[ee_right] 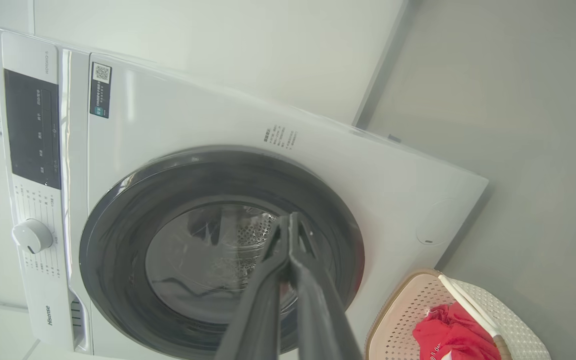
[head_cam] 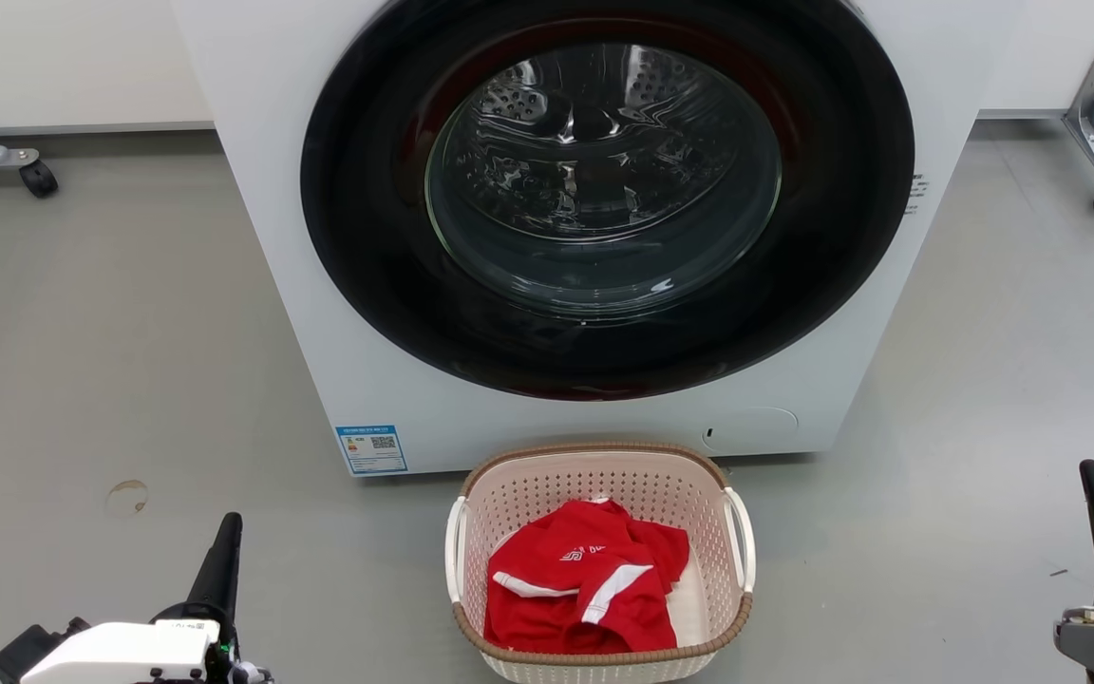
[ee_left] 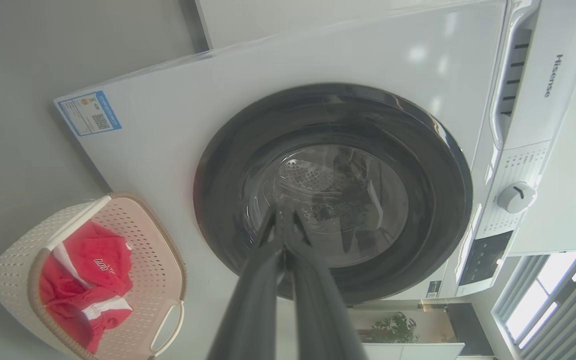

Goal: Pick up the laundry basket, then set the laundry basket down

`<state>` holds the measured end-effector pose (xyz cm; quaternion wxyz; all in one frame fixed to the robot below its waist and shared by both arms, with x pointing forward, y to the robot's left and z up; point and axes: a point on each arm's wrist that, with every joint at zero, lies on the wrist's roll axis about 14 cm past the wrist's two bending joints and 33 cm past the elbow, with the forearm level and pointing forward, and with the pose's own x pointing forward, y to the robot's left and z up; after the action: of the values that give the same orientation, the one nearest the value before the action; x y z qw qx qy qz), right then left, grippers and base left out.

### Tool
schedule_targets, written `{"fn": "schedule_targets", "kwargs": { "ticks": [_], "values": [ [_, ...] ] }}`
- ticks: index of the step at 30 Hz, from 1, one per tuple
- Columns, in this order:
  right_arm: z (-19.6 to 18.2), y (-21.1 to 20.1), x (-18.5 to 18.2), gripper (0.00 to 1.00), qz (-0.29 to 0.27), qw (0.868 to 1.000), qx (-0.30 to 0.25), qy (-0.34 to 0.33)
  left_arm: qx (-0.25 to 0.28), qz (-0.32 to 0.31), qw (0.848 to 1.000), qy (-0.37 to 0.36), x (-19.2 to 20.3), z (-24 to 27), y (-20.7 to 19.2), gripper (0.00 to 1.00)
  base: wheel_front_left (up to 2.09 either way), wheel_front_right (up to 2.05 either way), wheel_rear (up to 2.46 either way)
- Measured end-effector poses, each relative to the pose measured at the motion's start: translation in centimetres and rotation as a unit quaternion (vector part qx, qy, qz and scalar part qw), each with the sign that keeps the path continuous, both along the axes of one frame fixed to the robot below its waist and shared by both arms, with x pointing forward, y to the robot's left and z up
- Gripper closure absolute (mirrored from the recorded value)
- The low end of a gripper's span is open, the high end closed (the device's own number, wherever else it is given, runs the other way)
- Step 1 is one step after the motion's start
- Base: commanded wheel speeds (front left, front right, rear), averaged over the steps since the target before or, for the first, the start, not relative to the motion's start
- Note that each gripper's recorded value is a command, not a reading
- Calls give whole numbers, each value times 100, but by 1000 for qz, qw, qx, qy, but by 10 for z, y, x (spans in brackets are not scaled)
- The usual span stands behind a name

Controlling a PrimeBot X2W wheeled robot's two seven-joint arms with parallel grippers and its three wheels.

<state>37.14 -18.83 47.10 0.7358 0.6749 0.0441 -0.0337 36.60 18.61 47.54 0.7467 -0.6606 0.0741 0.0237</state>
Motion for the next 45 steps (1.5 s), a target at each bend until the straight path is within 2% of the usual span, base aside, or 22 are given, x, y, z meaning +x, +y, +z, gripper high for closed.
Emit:
{"fn": "schedule_targets", "kwargs": {
  "ticks": [15,45],
  "values": [
    [7,-11,3,100,-22,998,55,-12,-59,25,998,-23,8,4,1,100,0,0,0],
    [7,-12,3,100,-23,998,55,-12,-67,29,997,-21,8,2,3,100,0,0,0]
  ]
}}
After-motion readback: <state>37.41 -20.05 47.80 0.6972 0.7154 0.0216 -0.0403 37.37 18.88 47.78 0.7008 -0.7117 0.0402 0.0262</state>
